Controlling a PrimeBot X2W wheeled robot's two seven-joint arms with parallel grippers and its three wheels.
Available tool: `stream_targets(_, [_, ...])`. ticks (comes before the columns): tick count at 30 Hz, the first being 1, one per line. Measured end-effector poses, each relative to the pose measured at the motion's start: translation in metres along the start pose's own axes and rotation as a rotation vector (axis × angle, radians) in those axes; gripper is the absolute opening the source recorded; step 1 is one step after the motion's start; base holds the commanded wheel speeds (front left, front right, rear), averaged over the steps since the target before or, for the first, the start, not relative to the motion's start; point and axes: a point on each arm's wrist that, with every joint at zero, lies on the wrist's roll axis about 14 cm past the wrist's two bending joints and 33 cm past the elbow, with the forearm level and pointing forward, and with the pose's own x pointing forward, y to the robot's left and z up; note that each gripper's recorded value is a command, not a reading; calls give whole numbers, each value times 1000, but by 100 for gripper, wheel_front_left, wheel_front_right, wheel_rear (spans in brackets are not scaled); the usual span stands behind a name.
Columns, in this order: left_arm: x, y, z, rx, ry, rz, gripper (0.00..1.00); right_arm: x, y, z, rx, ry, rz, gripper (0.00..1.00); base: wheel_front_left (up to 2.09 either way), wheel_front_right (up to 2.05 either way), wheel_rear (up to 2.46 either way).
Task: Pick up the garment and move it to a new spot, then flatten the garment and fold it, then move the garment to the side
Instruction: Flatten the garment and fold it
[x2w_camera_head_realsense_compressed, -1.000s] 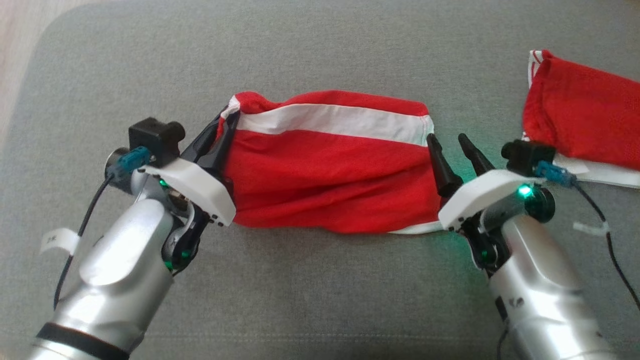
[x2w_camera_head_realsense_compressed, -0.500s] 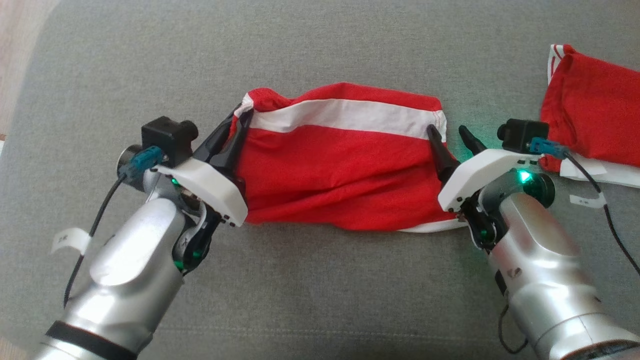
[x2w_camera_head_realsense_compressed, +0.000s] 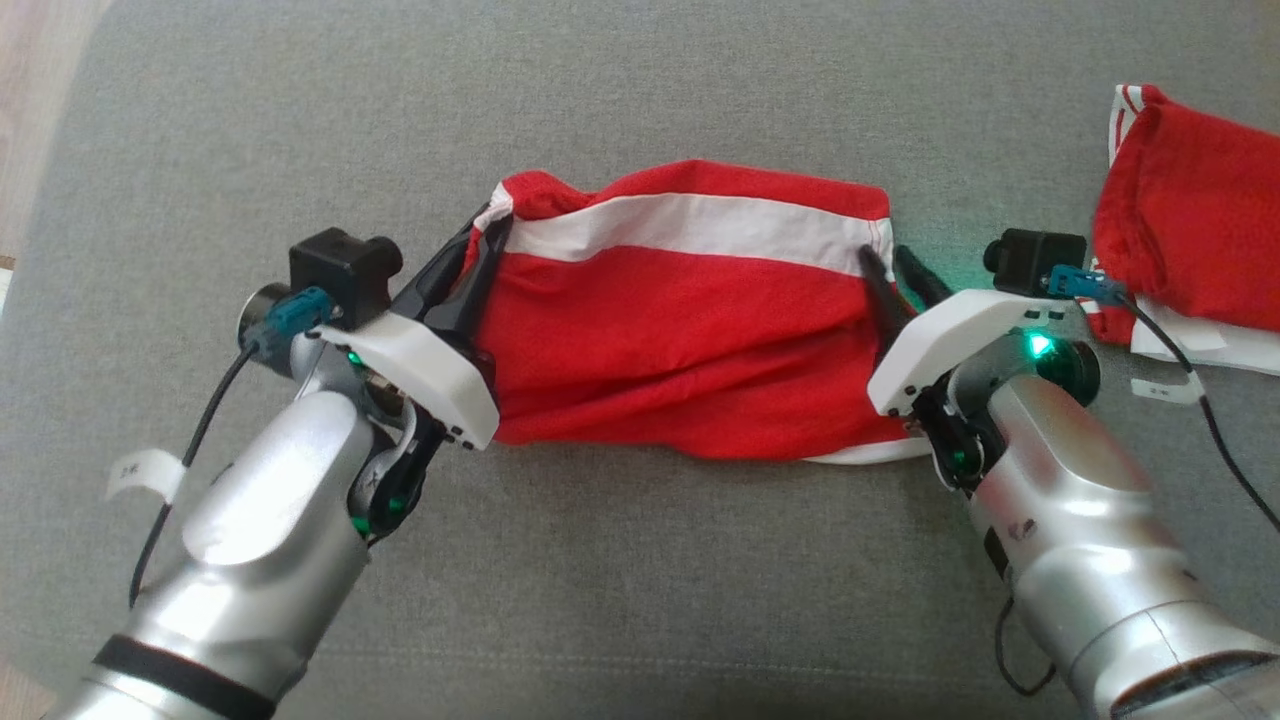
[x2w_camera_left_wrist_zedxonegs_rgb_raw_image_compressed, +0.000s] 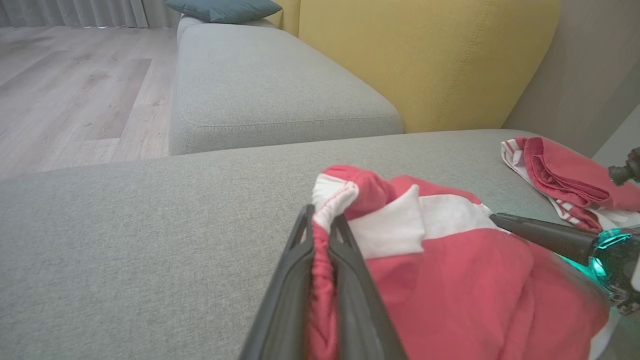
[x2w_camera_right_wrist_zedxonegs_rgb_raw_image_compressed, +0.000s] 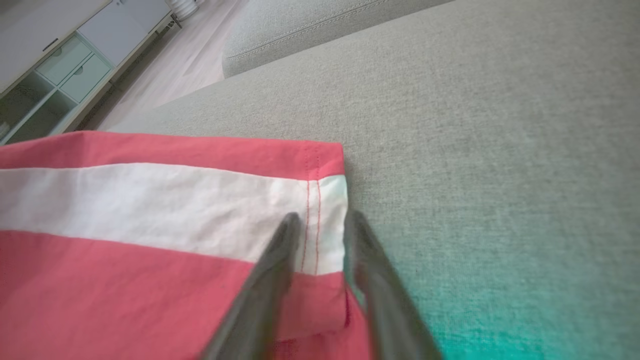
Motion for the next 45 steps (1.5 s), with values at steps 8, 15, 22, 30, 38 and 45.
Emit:
stream_targets(8, [1,1,5,9,-9,1,0,-1,2,10,10,-46,4,0,0,0,0])
stream_targets(15, [3,-3,9,12,-21,-7,0,-7,-3,16,5,-84,-12,0,0,0,0])
stream_targets(22, [2,-9,16,18,-42,-12,0,-20,-11,39,-33,-190,-35,0,0,0,0])
stream_targets(30, [-9,-10,0,-15,-4,26,0,-60,-26,78,-84,-384,-78,0,0,0,0])
stream_targets(38, [-17,-15,-17,-56,28,48,0,-126,-52,25,-85,-406,-180,57,0,0,0])
stream_targets(45, [-23,-15,-21,-76,31,67,0,-143,-42,31,-76,-469,-168,100,0,0,0])
